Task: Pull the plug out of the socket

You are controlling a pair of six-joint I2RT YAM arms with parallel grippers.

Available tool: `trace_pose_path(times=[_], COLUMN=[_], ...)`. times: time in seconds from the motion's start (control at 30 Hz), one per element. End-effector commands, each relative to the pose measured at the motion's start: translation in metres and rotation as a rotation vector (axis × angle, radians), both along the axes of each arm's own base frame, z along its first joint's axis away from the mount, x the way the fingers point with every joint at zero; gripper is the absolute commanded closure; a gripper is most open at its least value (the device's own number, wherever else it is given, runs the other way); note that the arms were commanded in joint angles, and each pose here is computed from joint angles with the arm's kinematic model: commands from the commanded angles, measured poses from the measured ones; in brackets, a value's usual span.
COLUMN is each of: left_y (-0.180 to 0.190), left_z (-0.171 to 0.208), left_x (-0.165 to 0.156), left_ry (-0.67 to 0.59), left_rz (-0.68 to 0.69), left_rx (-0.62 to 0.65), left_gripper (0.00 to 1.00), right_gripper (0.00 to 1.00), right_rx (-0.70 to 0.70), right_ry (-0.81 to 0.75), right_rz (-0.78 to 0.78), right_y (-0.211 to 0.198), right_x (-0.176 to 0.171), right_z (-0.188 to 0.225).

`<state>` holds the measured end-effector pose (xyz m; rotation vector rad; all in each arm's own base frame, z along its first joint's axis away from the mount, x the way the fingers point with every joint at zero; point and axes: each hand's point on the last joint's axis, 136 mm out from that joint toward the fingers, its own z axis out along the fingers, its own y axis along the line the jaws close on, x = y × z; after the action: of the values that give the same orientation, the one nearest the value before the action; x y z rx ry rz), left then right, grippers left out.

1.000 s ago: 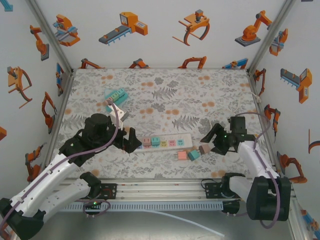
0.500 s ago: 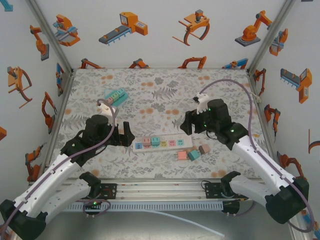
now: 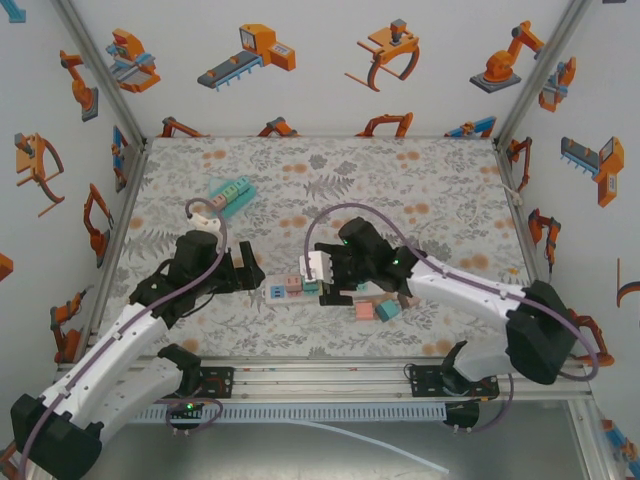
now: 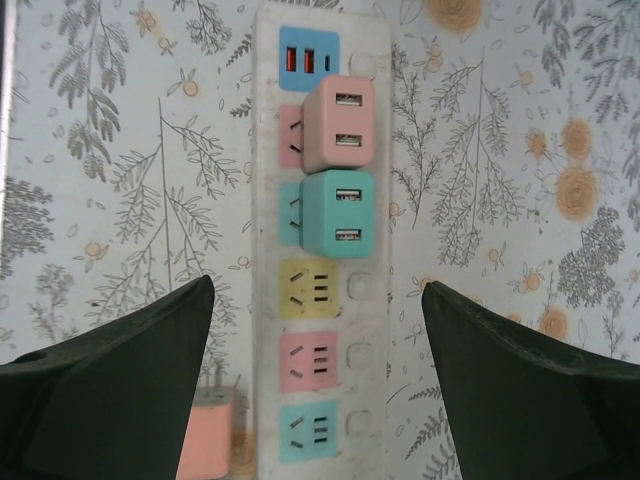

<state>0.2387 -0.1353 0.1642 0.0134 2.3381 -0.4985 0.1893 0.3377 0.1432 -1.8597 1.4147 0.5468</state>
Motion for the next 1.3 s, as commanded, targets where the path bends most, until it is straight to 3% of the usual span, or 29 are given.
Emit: trace_pose_path(times=[0.0,0.17,0.43,0.63,1.07,1.27], left_y=[-0.003,-0.010,-0.021,-0.033,-0.045,-0.044], left_z=[0.000,-0.012,-0.042,-0.059,-0.099,-0.111], left_x=[0.002,0.003,0.007,0.011,0.009,0.005], left_ry=[0.000,0.042,0.157,0.186,0.292,0.322], left_rz=[0.008,-0.002,0.007,-0.002,-0.008,-0.017], left_rx=[-0.034,-0.058,-0.053,-0.053,0.002,0.043], left_gripper=[0.03,0.03,0.01,0.21,0.47,0.49], right_gripper=[0.24,0.29,0.61,0.69,0.70,0.70], right_rx=[0.018,-0.001,-0.017,-0.037,0.002,0.001], right_ry=[-0.083,-0.015,0.092,0.113,0.129,0.133], right_rz=[0.053,0.009,0.032,0.027,-0.031,-0.044], right_y=[0.019,0.037,0.046,0.043,0.047,0.047], right_x=[0.011,0.025,0.018,0.016,0.022,0.023], right_z=[0.009,-0.013,-0.040,-0.048,-0.046,-0.047])
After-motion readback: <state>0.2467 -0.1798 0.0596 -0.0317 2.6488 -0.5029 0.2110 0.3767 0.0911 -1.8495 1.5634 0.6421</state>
